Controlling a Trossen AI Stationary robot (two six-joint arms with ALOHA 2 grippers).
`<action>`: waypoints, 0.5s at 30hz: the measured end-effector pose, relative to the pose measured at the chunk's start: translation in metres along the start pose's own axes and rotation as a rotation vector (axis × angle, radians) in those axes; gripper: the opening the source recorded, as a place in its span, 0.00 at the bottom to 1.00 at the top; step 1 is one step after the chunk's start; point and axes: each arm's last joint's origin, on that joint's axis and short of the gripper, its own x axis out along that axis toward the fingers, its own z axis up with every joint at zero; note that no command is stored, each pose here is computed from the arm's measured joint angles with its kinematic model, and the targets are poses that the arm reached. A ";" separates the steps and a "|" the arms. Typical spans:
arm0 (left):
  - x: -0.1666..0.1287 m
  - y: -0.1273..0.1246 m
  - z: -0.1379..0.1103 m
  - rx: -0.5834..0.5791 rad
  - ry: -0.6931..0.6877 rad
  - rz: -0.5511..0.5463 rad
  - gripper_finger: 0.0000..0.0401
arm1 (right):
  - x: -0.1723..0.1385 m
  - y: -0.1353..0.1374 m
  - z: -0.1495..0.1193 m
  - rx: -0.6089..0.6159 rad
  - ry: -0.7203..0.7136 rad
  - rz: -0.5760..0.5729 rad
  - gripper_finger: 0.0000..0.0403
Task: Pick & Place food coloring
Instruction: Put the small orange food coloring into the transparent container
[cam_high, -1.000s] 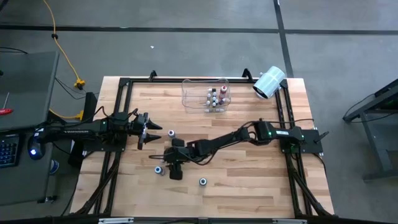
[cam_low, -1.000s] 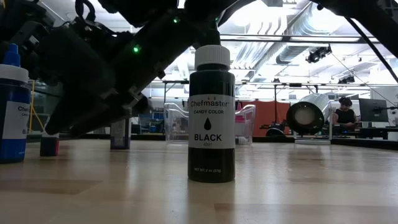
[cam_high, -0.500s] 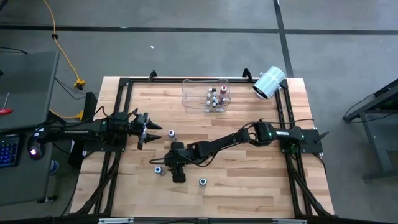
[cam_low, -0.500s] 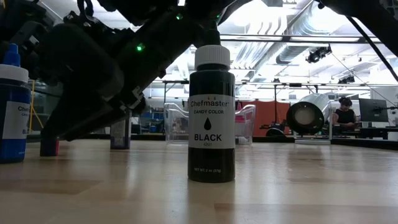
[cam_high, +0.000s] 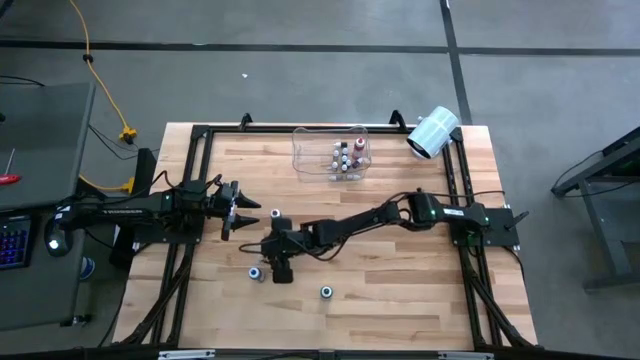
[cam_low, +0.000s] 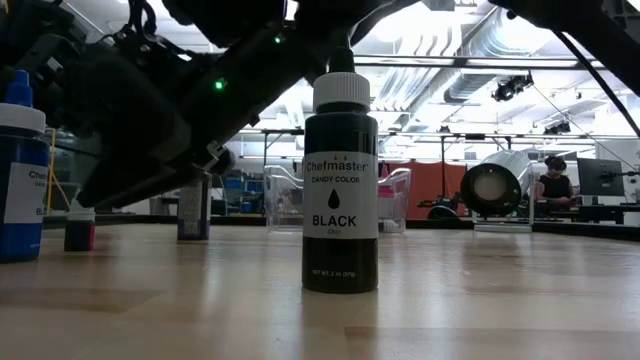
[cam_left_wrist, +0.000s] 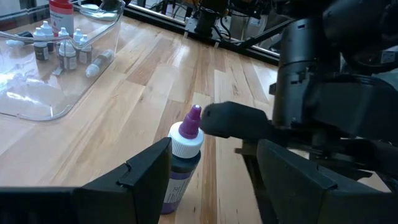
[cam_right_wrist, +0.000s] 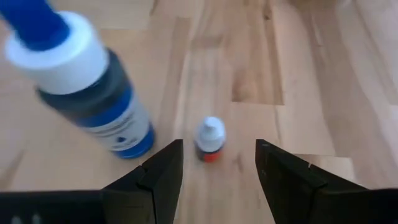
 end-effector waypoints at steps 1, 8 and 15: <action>0.000 0.000 0.000 0.000 0.000 0.000 0.58 | 0.000 -0.002 0.000 0.002 -0.001 -0.005 0.47; 0.000 0.000 0.000 0.000 0.000 0.000 0.58 | 0.001 -0.002 0.000 -0.011 -0.010 -0.028 0.47; 0.000 0.000 0.000 0.000 0.000 0.000 0.58 | 0.004 0.000 -0.003 -0.023 -0.012 -0.043 0.47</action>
